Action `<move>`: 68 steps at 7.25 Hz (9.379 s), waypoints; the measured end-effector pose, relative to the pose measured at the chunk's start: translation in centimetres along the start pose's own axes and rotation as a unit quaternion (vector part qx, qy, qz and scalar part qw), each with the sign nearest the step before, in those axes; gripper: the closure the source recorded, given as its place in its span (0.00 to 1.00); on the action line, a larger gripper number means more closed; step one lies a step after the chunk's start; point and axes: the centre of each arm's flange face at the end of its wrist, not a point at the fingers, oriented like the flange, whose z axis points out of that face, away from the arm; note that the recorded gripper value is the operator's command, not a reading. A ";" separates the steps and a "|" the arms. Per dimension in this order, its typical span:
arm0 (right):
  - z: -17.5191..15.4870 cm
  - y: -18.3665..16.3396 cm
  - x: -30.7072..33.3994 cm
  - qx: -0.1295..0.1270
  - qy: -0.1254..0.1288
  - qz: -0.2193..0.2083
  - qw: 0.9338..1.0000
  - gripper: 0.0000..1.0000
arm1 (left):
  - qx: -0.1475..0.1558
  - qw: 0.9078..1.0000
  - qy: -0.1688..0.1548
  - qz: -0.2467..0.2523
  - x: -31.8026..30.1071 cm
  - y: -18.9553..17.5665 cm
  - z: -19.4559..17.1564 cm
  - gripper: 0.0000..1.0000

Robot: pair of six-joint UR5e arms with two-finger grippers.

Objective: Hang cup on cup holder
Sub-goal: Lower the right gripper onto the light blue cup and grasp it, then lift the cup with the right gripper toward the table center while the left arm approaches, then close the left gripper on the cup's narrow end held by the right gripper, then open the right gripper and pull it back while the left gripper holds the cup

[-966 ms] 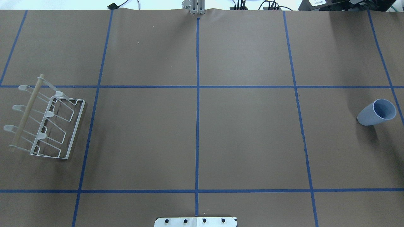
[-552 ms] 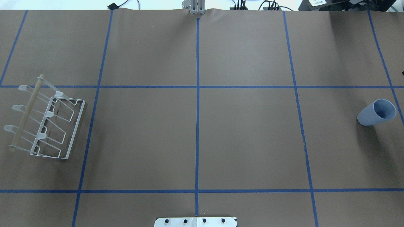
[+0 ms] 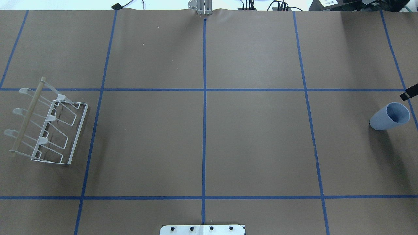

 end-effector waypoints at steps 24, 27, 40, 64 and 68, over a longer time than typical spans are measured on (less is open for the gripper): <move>-5.9 -7.6 -30.0 0.204 -0.379 0.166 0.887 1.00 | 0.169 0.940 0.294 -0.032 32.9 -3.2 -12.3 0.03; -7.1 -5.0 -33.0 0.212 -0.489 0.164 0.830 1.00 | 0.129 0.891 0.432 -0.048 39.0 0.8 -13.2 0.03; -5.8 -0.7 -44.1 0.184 -0.692 0.119 0.688 1.00 | -0.042 0.735 0.659 -0.156 57.9 14.9 -12.7 0.03; -4.7 0.5 -46.2 0.164 -0.706 0.122 0.678 1.00 | -0.087 0.719 0.671 -0.156 62.3 19.4 -11.7 0.04; -4.9 0.6 -46.4 0.162 -0.708 0.122 0.676 0.00 | -0.085 0.720 0.671 -0.156 62.1 19.3 -11.7 1.00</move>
